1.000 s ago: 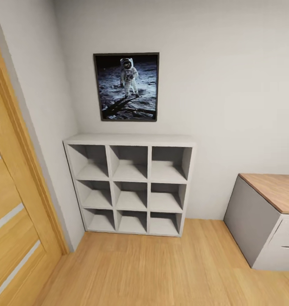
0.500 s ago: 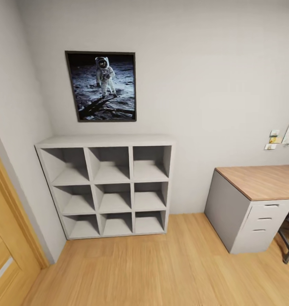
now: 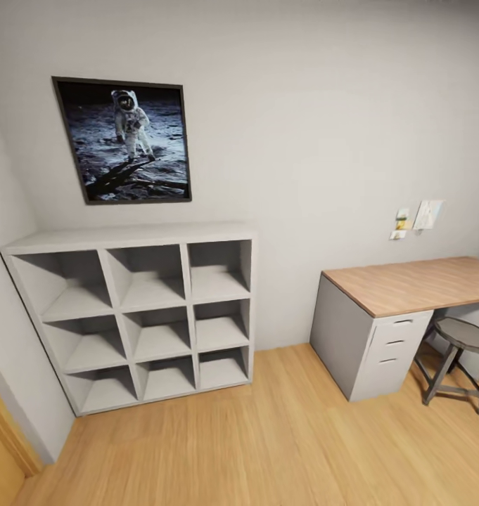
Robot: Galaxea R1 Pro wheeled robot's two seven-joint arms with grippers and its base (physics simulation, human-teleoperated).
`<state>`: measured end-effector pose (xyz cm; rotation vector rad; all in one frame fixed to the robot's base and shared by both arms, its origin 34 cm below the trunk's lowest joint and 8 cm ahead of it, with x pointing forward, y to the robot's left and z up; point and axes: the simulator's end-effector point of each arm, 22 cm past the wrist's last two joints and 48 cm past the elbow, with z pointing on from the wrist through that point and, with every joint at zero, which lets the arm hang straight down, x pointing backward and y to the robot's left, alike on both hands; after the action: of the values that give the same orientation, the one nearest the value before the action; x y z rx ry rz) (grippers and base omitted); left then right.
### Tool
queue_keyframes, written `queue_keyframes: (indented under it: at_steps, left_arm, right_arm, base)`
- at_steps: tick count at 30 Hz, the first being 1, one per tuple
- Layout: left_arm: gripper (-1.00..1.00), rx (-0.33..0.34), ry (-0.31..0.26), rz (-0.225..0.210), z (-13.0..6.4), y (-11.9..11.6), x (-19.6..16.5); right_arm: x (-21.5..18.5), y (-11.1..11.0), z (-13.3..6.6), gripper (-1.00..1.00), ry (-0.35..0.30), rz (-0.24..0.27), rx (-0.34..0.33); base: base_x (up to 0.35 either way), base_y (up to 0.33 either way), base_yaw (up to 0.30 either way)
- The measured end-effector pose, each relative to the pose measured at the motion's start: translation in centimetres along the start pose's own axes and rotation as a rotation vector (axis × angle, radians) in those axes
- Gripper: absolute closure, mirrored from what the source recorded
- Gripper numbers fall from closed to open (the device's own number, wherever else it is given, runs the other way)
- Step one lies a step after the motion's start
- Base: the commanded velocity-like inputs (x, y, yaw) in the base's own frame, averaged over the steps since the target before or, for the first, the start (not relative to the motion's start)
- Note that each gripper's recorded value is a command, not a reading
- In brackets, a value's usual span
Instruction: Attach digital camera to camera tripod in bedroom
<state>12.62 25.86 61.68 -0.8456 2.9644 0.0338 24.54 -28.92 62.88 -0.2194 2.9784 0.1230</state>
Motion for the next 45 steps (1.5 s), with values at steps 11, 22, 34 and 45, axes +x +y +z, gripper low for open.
queue_keyframes:
  at_steps: [11,22,34,45]
  left_arm:
    - [-1.0,0.0,0.0,0.0,0.0,0.0,0.0]
    - [-1.0,0.0,0.0,-0.002,0.0,0.0,0.0]
    - [-1.0,-0.001,0.001,-0.001,0.0,0.02,0.04]
    - [-1.0,-0.003,0.002,-0.011,0.0,0.14,0.04]
  right_arm:
    - [0.03,-0.1,-0.01,-1.0,0.001,0.001,0.001]
    - [0.07,-0.36,-0.05,-1.0,0.002,0.009,0.005]
    - [0.06,-0.24,-0.04,-1.0,0.002,0.009,0.003]
    - [0.03,-0.23,-0.03,-1.0,0.0,0.009,0.003]
  base:
    - [0.0,0.0,-0.296]
    - [0.0,0.0,-0.296]
    - [0.0,0.0,-0.296]
    - [0.0,0.0,-0.296]
